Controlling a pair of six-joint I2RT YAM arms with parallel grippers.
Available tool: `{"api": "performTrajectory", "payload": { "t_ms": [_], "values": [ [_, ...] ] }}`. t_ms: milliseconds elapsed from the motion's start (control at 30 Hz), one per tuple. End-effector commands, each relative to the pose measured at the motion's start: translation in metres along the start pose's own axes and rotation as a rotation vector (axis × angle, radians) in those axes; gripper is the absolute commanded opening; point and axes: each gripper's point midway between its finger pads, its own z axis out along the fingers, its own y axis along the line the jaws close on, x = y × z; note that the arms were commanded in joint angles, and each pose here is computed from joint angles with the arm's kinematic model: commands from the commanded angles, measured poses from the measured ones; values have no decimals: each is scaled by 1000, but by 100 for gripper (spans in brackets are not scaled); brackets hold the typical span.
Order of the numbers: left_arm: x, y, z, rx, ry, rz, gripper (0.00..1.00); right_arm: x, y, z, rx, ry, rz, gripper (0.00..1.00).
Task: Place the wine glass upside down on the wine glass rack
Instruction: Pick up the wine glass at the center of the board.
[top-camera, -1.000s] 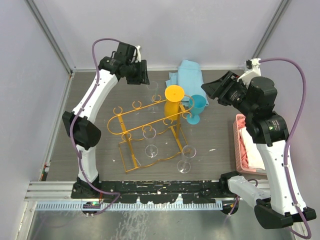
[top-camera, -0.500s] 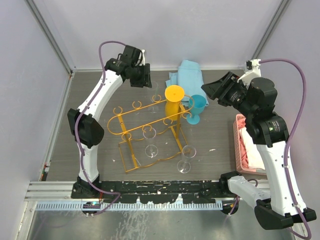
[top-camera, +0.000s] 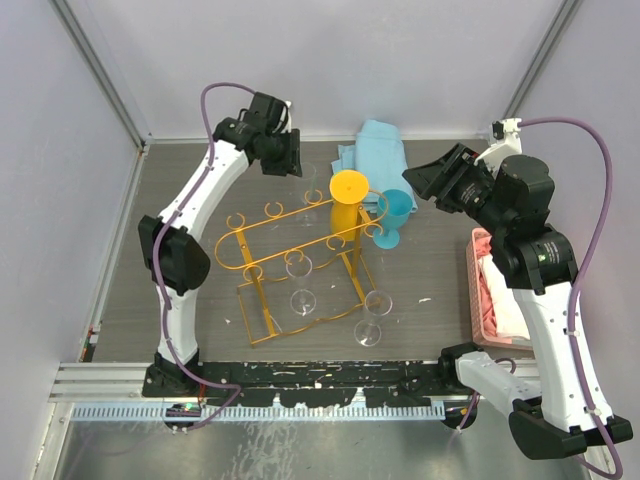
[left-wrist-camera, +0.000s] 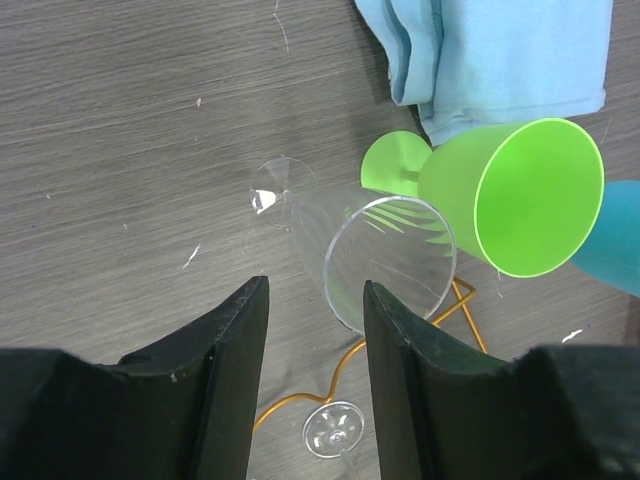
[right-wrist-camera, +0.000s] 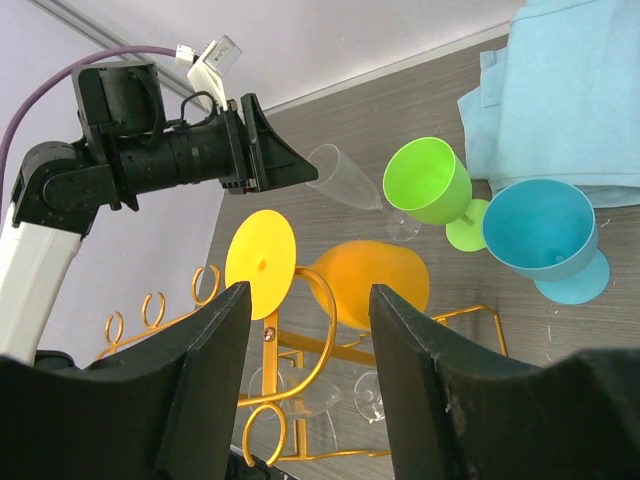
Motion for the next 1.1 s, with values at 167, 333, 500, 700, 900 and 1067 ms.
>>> {"api": "performTrajectory", "payload": {
  "t_ms": [167,333,500,700,900,1067],
  "values": [
    [-14,-8,6,-19,-65,5,42,-14,10,-4,-41,-57,-32,56],
    [-15,-7,8,-36,-75,10,38,-12,8,-3,-37,-55,-34,57],
    [-14,-5,9,-49,-71,16,31,-11,7,-2,-34,-50,-33,57],
    [-14,-4,4,-60,-72,25,29,-11,7,-1,-34,-48,-32,57],
    [-12,-2,0,-71,-64,35,25,-10,6,1,-33,-43,-28,57],
    [-11,-1,-3,-86,-55,46,18,-10,6,2,-37,-42,-27,57]
  ]
}}
